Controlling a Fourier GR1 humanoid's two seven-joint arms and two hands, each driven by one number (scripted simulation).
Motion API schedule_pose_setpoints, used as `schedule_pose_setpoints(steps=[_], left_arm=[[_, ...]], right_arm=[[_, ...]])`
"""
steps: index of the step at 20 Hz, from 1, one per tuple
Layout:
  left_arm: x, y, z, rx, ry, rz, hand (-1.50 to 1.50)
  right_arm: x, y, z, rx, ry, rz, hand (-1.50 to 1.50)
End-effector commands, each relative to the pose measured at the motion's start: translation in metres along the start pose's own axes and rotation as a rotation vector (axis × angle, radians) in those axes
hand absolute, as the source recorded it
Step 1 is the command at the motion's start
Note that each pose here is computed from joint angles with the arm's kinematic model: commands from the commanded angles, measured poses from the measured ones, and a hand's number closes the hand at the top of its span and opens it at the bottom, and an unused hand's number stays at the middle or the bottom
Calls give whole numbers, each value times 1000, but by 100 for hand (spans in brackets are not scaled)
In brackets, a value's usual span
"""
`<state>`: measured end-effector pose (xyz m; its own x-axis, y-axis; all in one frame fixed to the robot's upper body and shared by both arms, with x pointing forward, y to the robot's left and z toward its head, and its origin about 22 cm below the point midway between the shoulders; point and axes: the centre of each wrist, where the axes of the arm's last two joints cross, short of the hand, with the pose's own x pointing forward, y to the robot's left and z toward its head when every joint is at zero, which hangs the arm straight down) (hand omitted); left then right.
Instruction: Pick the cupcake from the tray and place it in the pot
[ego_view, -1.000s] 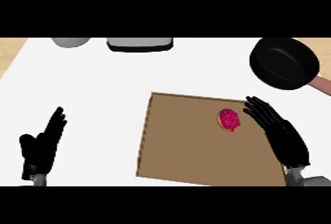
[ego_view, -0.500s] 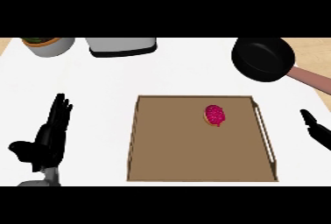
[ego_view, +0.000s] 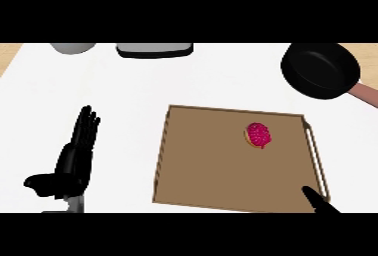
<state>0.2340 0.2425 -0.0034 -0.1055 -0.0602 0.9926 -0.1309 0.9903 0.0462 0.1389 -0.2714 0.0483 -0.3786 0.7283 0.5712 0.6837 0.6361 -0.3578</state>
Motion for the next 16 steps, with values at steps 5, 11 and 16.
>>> schedule_pose_setpoints(steps=[5, 11, 16], left_arm=[[-1, -13, 6, -31, -24, 6, 0], [9, -17, -8, -43, -45, 16, 0], [15, -31, -18, -52, -42, 20, 0]], right_arm=[[19, -26, 61, 341, 249, 263, -150], [46, -19, 52, 469, 411, 401, -150], [76, 23, 13, 506, 471, 435, -150]])
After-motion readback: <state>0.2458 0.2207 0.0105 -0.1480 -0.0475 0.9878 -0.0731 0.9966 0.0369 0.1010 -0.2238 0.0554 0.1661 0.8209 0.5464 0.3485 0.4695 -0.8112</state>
